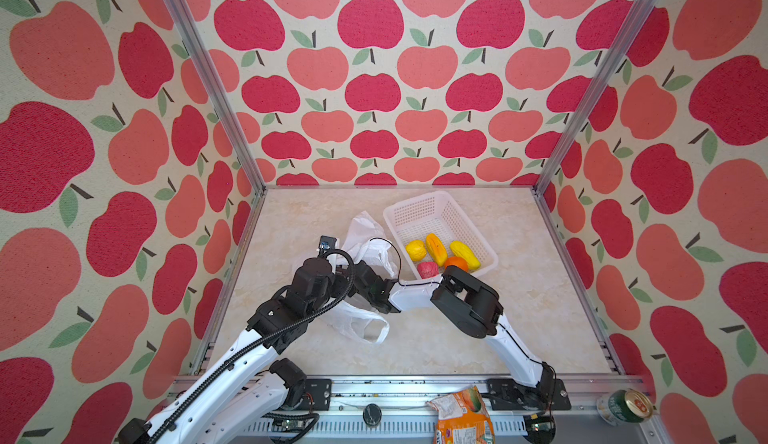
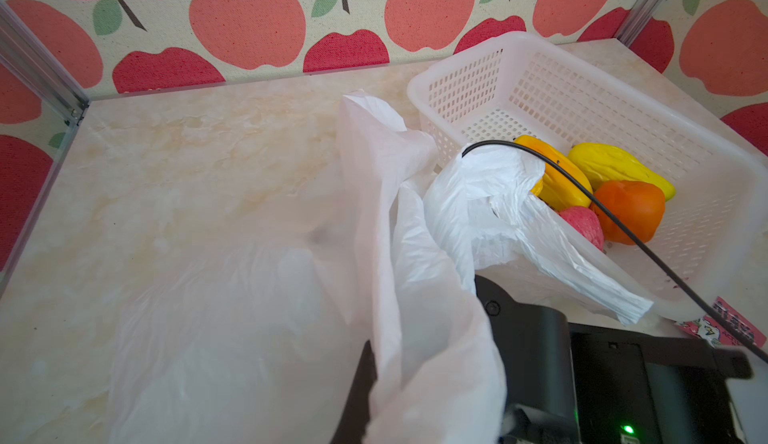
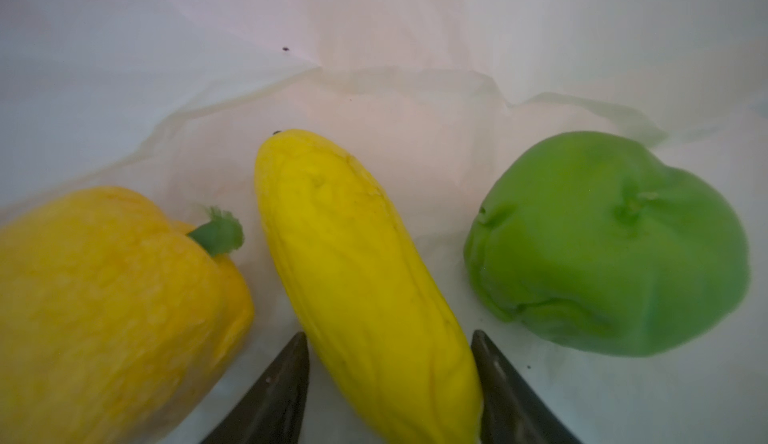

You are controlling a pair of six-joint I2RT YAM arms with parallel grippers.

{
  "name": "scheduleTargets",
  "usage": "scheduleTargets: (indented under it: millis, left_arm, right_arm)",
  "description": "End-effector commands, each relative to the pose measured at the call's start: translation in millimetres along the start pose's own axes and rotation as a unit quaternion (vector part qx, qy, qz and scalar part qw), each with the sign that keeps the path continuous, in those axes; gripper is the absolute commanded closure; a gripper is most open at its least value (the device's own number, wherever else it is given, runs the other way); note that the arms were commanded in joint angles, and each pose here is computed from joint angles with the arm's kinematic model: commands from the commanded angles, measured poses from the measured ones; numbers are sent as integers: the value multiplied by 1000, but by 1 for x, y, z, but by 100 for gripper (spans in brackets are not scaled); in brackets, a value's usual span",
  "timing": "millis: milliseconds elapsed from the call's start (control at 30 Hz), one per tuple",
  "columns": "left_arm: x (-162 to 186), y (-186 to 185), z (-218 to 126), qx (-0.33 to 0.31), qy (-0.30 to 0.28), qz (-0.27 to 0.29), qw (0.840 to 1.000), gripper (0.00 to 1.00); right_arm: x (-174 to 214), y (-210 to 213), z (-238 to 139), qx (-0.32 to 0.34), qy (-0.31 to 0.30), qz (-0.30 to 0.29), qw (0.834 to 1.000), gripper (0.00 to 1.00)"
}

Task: Untie the knot of the plastic bag and take out the fruit
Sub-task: 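Position the right gripper over the peach-coloured fruit inside the bag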

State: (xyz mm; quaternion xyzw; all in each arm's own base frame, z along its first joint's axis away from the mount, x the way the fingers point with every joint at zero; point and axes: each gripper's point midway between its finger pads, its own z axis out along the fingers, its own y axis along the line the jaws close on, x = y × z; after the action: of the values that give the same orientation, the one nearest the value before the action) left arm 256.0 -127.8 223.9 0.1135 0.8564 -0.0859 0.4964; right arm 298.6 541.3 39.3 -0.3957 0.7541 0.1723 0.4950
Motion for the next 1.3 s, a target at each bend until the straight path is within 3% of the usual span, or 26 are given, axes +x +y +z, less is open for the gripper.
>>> scheduleTargets:
  millis: [0, 267, 300, 533, 767, 900, 933, 1033, 1100, 1267]
  left_arm:
    - [-5, -2, -1, 3, -12, 8, 1000, 100]
    - [-5, 6, 3, -13, -9, 1, 1000, 100]
    - [-5, 8, 2, -16, -9, -2, 1000, 100]
    - [-3, 27, 1, -61, -8, -17, 998, 100]
    - [-3, 37, -3, -83, -13, -25, 996, 100]
    - [-5, 38, -8, -83, -16, -28, 996, 100]
    - [-5, 38, -10, -83, -15, -30, 996, 100]
    - [-3, 38, -14, -81, -2, -35, 996, 100]
    - [-1, 38, -16, -82, 11, -42, 996, 100]
    - [8, 45, -26, -102, 44, -62, 992, 100]
  right_arm:
    - [-6, -4, -14, 7, -3, 1, 1000, 49]
    - [-23, -2, -67, 13, -39, 3, 999, 71]
    - [-25, 16, -79, -3, -46, -3, 999, 73]
    - [-30, 25, -125, -6, -82, 7, 997, 79]
    - [-22, 29, -136, -6, -91, 10, 996, 83]
    - [-17, 38, -121, -10, -72, -3, 997, 77]
    - [-19, 40, -115, -8, -69, -7, 998, 72]
    - [-24, 44, -93, 14, -65, -25, 997, 37]
    - [-29, 44, -76, 37, -61, -38, 997, 21]
    - [-29, 45, -37, 69, -38, -73, 994, 2]
